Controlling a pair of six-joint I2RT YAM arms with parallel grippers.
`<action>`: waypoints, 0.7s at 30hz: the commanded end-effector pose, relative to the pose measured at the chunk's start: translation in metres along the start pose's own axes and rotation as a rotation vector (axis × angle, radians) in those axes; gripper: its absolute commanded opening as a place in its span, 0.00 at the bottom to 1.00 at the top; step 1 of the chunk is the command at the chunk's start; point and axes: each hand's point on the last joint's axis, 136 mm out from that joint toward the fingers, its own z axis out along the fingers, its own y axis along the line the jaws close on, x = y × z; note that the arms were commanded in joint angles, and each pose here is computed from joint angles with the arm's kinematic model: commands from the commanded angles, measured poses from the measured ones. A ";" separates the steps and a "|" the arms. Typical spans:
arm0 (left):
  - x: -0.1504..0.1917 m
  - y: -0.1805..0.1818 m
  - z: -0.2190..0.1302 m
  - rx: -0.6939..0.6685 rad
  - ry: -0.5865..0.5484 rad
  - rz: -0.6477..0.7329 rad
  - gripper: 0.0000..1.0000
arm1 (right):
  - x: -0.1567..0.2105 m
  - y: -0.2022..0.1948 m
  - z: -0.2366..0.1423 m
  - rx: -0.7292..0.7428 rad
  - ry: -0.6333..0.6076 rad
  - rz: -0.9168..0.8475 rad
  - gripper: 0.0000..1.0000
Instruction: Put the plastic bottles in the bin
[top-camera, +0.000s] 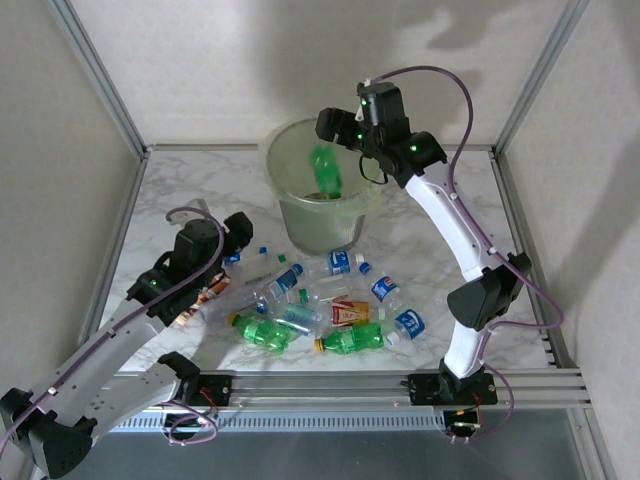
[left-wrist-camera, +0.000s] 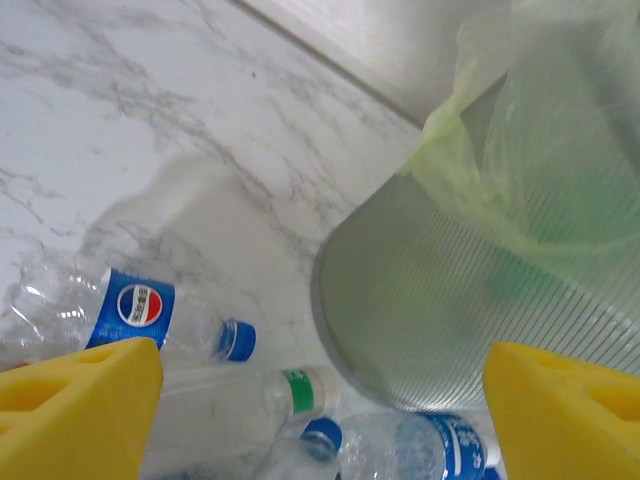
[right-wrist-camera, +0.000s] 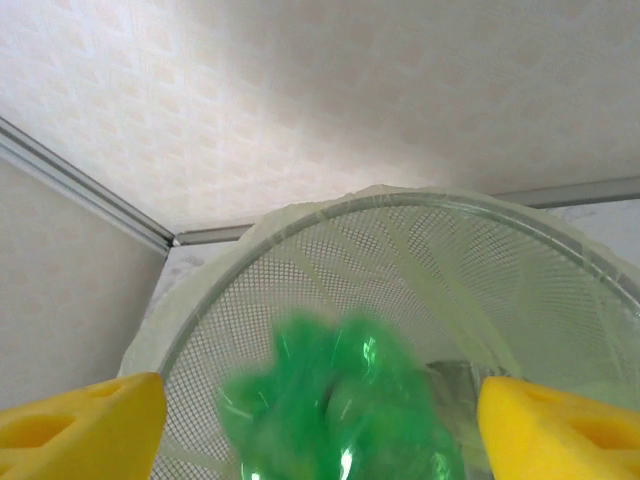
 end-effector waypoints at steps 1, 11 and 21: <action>0.023 0.003 -0.002 0.030 0.101 0.037 0.84 | -0.018 0.017 -0.028 -0.043 -0.061 -0.014 0.87; 0.104 0.030 -0.005 0.078 0.390 0.094 0.86 | 0.028 0.050 -0.086 -0.086 -0.066 -0.071 0.88; 0.142 0.038 0.003 0.102 0.505 0.048 0.89 | 0.106 0.038 -0.140 -0.163 -0.025 -0.041 0.88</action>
